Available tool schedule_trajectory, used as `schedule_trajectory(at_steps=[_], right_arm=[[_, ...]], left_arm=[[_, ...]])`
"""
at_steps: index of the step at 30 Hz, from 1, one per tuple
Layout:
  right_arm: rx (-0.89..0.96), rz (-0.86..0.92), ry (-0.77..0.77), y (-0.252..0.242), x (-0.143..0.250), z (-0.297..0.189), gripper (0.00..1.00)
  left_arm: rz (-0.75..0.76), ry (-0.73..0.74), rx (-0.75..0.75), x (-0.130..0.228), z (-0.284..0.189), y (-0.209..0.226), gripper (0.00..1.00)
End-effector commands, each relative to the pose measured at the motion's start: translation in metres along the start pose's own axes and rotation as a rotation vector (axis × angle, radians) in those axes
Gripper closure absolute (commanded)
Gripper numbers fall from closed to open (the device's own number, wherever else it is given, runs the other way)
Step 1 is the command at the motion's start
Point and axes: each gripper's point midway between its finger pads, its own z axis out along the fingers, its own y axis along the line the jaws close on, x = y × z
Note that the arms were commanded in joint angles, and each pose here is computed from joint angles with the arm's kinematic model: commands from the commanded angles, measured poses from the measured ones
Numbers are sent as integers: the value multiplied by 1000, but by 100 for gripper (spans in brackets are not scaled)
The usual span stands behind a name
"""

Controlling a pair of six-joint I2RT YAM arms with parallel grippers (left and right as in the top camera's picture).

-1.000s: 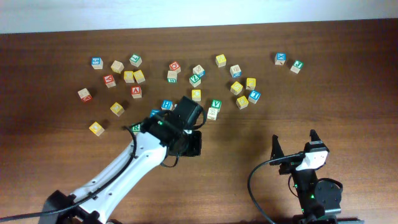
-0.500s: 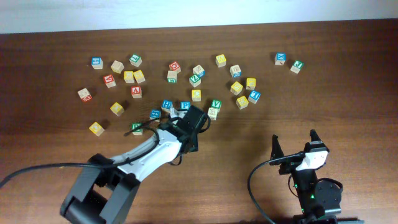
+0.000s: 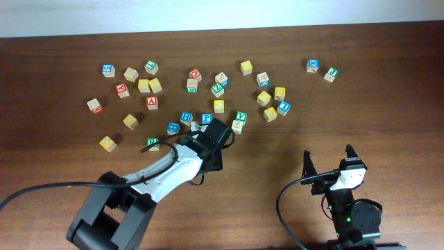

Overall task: Spell out ICRA
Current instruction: 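Carry the red I block to the open table front and release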

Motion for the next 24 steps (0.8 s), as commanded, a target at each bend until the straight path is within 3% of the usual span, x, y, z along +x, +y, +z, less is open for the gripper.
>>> schedule_trajectory(at_steps=[1, 4, 6, 12, 17, 19, 20, 21, 24], right_arm=[[11, 5, 2, -2, 2, 0, 2], [11, 5, 2, -2, 2, 0, 2], [11, 5, 2, -2, 2, 0, 2], [11, 5, 2, -2, 2, 0, 2], [11, 5, 2, -2, 2, 0, 2], [11, 5, 2, -2, 2, 0, 2], [11, 5, 2, -2, 2, 0, 2], [11, 5, 2, -2, 2, 0, 2], [11, 5, 2, -2, 2, 0, 2]], left_arm=[[4, 12, -9, 5, 3, 2, 45], [4, 14, -7, 5, 3, 1, 68], [4, 16, -10, 6, 3, 2, 72], [-70, 24, -22, 4, 4, 10, 73], [-47, 24, -22, 4, 4, 10, 70], [-47, 25, -22, 4, 4, 10, 64], [-47, 24, -22, 4, 4, 10, 44], [-47, 22, -22, 3, 4, 10, 36], [-48, 14, -18, 0, 2, 8, 28]])
